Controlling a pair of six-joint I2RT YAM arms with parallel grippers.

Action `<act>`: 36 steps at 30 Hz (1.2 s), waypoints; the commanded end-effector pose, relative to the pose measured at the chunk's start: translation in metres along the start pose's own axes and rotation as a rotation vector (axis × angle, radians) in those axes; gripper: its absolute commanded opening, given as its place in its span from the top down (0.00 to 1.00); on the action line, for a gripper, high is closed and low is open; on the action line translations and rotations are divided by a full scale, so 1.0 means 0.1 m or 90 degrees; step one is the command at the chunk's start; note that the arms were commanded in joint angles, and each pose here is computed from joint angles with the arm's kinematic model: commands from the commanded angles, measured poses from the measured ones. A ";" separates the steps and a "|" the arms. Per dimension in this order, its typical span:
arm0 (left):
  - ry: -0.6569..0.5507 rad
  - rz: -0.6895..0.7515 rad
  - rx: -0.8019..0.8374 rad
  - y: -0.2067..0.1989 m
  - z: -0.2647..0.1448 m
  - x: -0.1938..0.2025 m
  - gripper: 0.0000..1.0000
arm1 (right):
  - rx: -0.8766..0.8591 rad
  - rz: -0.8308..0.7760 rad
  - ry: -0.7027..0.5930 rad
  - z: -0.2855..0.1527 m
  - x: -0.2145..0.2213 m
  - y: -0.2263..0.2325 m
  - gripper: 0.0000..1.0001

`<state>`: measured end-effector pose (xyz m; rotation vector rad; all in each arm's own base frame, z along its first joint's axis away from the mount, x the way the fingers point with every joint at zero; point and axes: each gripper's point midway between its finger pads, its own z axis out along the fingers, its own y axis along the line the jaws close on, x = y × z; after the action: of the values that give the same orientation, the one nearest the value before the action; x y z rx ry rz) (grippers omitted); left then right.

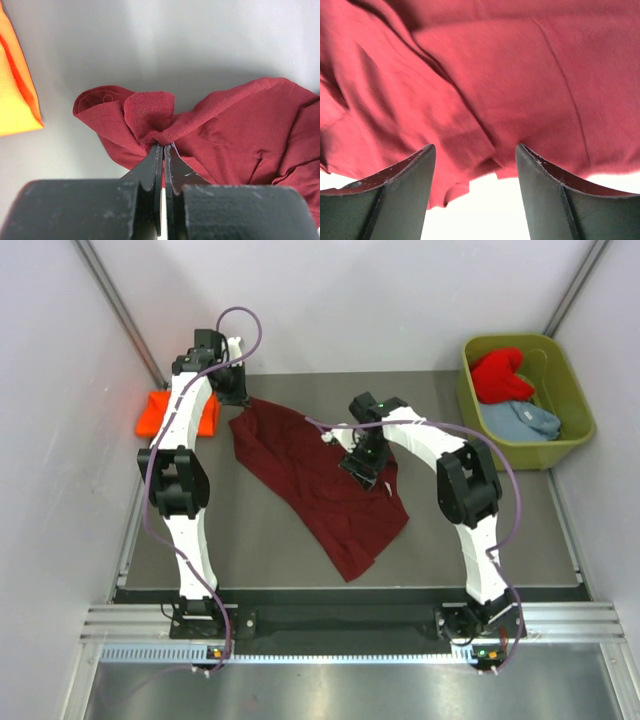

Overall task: Fold and stack the t-shirts
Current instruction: Flatten the tshirt out

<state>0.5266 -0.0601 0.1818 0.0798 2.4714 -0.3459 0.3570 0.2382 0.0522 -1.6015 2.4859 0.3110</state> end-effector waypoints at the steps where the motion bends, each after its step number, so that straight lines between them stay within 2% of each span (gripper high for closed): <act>1: -0.055 0.015 0.002 -0.05 -0.25 -0.22 1.00 | 0.041 0.019 -0.055 -0.39 -0.05 -0.14 0.35; 7: -0.050 0.011 0.009 -0.07 -0.24 -0.19 1.00 | -0.028 0.128 -0.074 -0.47 0.01 -0.16 0.39; 11: -0.052 0.011 0.008 -0.07 -0.24 -0.20 1.00 | -0.098 0.126 -0.080 -0.48 0.02 0.04 0.43; 14: -0.051 0.012 0.008 -0.07 -0.25 -0.19 1.00 | -0.157 0.127 -0.082 -0.50 0.04 0.22 0.50; 18: -0.047 0.012 0.005 -0.06 -0.25 -0.17 1.00 | -0.211 0.120 -0.087 -0.55 0.05 0.39 0.52; 36: -0.046 0.016 0.001 -0.07 -0.26 -0.15 1.00 | -0.208 0.162 -0.043 -0.21 0.17 0.14 0.53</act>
<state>0.5236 -0.0603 0.1753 0.0774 2.4895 -0.3487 0.3234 0.2222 0.0690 -1.3525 2.7256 0.8179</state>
